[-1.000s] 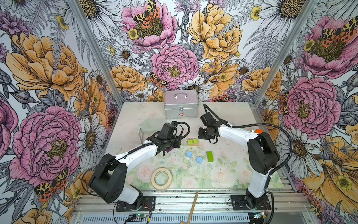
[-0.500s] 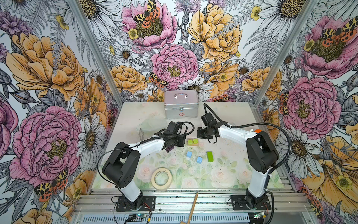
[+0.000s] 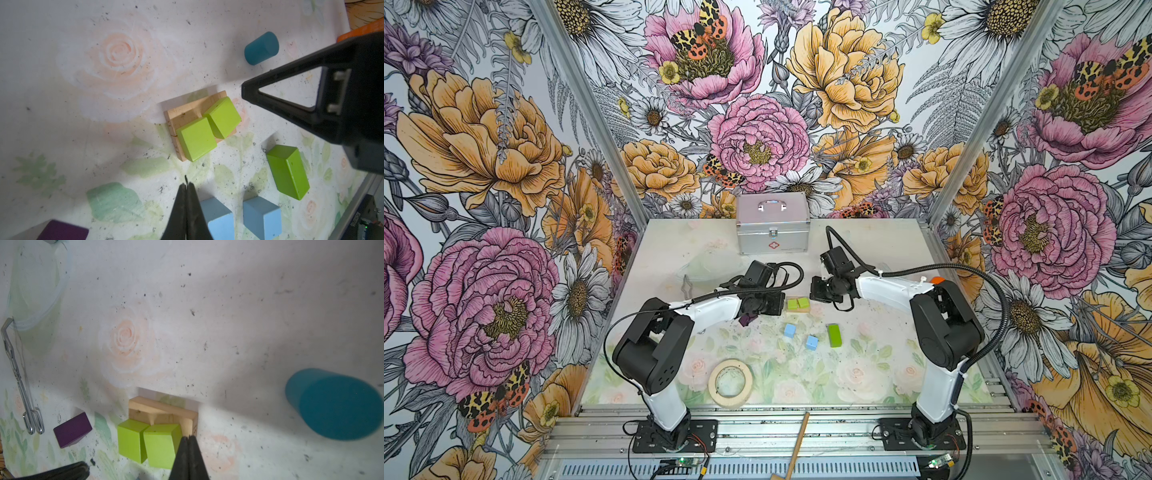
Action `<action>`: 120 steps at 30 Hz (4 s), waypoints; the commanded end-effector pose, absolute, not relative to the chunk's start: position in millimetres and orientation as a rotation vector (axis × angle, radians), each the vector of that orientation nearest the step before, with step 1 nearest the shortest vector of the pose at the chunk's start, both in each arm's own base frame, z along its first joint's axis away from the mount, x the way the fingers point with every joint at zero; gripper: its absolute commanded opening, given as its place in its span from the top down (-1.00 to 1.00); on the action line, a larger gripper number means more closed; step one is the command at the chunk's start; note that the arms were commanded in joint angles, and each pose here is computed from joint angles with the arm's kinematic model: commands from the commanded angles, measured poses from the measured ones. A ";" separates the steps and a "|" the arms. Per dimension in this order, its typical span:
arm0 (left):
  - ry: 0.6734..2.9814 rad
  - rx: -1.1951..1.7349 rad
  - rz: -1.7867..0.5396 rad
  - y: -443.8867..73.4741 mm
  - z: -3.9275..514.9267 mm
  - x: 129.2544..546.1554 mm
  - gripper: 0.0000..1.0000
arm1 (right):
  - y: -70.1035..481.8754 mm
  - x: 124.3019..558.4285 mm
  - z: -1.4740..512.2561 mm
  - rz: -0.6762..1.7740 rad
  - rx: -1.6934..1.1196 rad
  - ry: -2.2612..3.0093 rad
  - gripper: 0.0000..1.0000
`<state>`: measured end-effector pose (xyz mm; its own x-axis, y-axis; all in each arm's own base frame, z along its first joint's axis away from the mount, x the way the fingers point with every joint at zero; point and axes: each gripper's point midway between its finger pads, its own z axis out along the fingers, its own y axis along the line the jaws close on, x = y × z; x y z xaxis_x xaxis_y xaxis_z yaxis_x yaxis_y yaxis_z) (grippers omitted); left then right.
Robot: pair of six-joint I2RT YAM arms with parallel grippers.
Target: Build the wood block tower
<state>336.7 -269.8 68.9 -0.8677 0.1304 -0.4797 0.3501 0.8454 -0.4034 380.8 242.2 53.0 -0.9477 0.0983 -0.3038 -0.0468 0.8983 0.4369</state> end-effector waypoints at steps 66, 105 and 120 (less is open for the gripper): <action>2.602 0.331 -0.755 -286.8 50.7 358.2 1.00 | 253.4 375.5 41.3 0.701 0.117 2.734 1.00; 2.595 0.333 -0.755 -288.5 52.4 362.9 1.00 | 250.6 368.6 40.7 0.693 0.138 2.736 1.00; 2.595 0.338 -0.761 -290.0 52.4 364.3 1.00 | 250.7 366.7 43.0 0.693 0.135 2.731 1.00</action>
<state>356.3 -286.6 49.5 -0.8876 0.1241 -0.4435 0.3359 0.8332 -0.4392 366.3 249.9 35.9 -0.9534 0.1622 -0.2545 0.0211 0.8770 0.4800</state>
